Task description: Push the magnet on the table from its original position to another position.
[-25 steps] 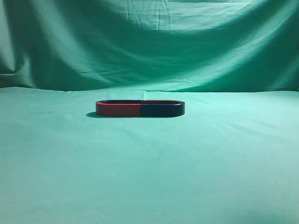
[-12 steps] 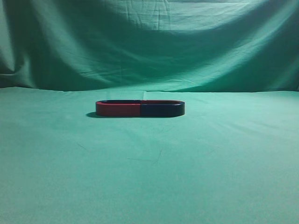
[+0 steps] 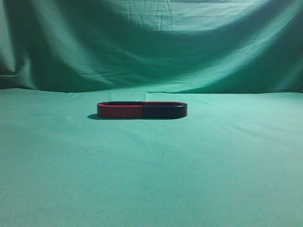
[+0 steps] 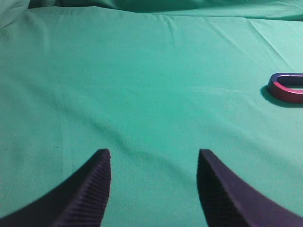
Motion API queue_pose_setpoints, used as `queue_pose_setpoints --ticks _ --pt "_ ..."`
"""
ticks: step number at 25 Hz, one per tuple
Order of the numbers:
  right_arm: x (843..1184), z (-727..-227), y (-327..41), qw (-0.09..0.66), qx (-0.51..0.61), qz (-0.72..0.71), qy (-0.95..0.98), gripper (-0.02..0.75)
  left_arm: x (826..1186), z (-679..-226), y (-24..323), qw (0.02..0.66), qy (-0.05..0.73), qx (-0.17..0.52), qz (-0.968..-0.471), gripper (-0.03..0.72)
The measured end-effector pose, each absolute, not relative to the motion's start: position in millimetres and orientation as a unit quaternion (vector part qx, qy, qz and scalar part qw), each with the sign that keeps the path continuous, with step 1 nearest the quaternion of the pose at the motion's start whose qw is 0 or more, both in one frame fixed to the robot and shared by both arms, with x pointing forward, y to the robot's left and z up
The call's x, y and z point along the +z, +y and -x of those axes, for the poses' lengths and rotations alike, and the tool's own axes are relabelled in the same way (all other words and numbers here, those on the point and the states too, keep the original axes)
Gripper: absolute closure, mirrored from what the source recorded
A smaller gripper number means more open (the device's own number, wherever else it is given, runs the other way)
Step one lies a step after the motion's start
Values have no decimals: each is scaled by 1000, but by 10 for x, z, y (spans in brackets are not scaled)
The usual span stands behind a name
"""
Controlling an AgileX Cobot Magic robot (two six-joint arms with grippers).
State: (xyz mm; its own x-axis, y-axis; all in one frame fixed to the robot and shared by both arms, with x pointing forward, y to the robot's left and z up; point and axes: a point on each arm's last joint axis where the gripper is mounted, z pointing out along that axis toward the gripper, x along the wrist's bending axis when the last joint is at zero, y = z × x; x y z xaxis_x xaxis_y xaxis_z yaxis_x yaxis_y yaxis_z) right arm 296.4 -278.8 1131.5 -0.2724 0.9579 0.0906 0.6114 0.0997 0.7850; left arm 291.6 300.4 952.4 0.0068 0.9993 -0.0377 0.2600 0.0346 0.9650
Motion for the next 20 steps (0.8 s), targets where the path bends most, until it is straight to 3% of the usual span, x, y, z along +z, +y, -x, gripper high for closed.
queue_pose_setpoints --ticks 7,14,20 --pt "10818 -2832 -2904 331 453 -522 643 738 9524 -2916 3004 442 567 418 -555 316" --pt "10236 -2806 -2984 416 461 -536 572 738 9524 -2916 3004 442 567 418 -555 316" --pt "9742 -2863 -2997 415 434 -561 570 738 9524 -2916 3004 442 567 418 -555 316"
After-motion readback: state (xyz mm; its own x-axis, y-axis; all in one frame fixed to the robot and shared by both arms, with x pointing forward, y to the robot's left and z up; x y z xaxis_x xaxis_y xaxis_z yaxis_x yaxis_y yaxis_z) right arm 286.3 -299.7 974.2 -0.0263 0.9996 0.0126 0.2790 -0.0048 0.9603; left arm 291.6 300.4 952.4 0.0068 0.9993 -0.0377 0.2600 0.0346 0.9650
